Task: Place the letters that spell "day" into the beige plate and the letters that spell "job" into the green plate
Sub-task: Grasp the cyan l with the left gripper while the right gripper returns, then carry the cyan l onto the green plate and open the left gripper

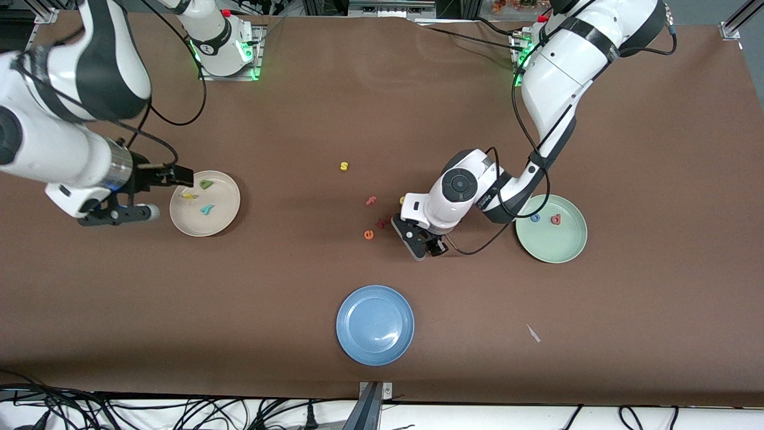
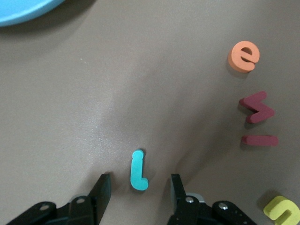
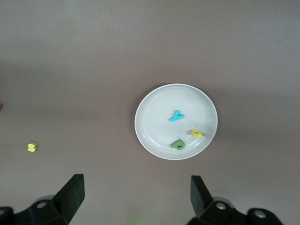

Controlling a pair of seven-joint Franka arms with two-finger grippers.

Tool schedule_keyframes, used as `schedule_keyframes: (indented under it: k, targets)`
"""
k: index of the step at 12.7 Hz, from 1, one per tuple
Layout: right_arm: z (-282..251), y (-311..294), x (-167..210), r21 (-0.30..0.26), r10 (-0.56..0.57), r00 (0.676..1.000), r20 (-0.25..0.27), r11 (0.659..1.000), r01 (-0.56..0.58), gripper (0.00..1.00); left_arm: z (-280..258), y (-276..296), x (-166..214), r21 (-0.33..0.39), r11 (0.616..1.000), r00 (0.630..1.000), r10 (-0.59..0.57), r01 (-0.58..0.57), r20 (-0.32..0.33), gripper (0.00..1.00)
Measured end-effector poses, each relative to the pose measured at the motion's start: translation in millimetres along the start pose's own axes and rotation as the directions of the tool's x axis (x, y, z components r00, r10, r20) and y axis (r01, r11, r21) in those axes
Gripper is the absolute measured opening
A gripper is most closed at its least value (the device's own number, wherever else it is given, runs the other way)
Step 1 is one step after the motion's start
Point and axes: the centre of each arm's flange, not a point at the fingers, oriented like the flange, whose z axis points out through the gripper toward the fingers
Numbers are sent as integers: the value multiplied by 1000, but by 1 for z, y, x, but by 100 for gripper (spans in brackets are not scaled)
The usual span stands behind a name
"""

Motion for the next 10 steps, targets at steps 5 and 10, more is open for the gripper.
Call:
schedule_keyframes:
  k: [5,10]
  targets:
    - [-65,39,-46,-7,66,998,-10,998,-66,100,-5,-2,5,13,1000,999,0,1,-47,48]
    - [-83,41,-50,-26,70,997,-25,997,-71,100,2,-1,4,8,1000,999,-1,2,-48,47]
